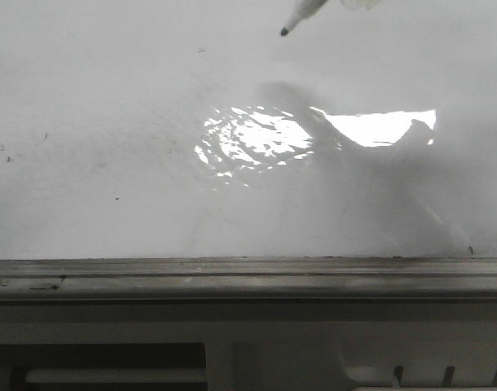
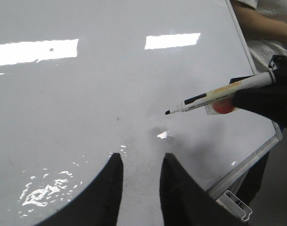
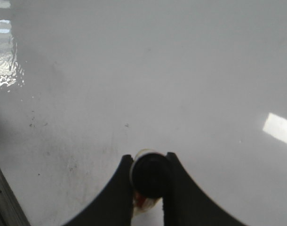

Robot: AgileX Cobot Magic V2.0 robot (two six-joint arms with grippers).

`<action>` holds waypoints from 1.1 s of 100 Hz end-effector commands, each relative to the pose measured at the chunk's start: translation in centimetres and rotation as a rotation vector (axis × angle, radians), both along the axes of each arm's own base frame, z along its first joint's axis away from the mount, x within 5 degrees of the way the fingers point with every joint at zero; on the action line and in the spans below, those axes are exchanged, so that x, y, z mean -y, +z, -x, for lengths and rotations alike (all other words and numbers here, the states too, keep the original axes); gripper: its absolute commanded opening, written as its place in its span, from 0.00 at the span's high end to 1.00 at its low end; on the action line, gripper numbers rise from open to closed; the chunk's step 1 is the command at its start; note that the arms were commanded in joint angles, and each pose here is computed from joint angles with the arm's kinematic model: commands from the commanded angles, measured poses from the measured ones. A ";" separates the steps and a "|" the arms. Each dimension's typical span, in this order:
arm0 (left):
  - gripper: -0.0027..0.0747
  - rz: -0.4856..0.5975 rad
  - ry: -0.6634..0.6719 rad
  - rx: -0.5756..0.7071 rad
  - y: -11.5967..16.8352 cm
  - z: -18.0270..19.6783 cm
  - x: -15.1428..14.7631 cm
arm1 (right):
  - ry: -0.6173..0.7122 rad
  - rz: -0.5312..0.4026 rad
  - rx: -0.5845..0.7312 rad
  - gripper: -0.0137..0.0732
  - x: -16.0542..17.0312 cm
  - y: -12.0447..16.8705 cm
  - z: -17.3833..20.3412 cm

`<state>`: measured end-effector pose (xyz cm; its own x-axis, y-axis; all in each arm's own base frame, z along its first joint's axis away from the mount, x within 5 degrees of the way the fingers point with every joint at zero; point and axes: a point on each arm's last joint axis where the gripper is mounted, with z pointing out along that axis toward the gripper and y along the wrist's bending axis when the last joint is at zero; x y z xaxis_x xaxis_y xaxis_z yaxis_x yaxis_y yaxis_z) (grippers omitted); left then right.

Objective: Write number 9 on whiteboard

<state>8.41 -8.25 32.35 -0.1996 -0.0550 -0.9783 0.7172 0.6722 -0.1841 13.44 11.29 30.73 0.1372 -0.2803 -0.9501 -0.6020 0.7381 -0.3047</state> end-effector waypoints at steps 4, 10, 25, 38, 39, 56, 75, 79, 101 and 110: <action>0.84 0.054 0.032 0.008 1.0 -0.2 -0.2 | -0.062 -0.053 0.037 0.90 0.2 1.0 -1.0; 0.90 0.054 0.032 0.008 1.0 -0.2 -0.2 | -0.075 -0.048 0.032 0.90 0.3 0.9 -1.2; 0.99 0.054 0.032 0.008 1.0 -0.2 -0.2 | -0.110 -0.040 0.023 0.90 0.7 0.9 -1.9; 0.99 0.055 0.034 0.009 1.0 -0.2 -0.2 | -0.119 -0.020 -0.004 0.90 0.4 0.7 -2.6; 0.99 0.055 0.034 0.009 1.0 -0.2 -0.2 | -0.119 -0.020 -0.004 0.90 0.4 0.8 -2.7; 0.99 0.052 0.034 0.011 1.0 -0.2 -0.2 | -0.077 0.038 -0.093 0.90 -0.9 0.7 -3.7; 0.99 0.047 0.033 0.013 1.0 -0.2 -0.2 | -0.013 0.119 -0.218 0.90 -1.4 0.0 -3.5; 0.99 0.047 0.030 0.012 1.0 -0.2 -0.2 | -0.001 0.131 -0.237 0.90 -1.4 -0.1 -3.2; 0.99 0.038 0.016 0.009 0.9 -0.1 -0.1 | -0.029 0.120 -0.213 0.90 -0.1 0.8 -2.7; 0.99 0.033 0.012 0.010 0.9 -0.1 -0.1 | -0.063 0.109 -0.205 0.90 0.6 1.1 -2.8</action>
<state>8.39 -8.26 32.27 -0.2000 -0.0490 -0.9786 0.7192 0.6709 -0.1806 15.77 11.52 30.55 -0.1204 -0.4060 -0.9059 -0.6683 0.7080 -0.2285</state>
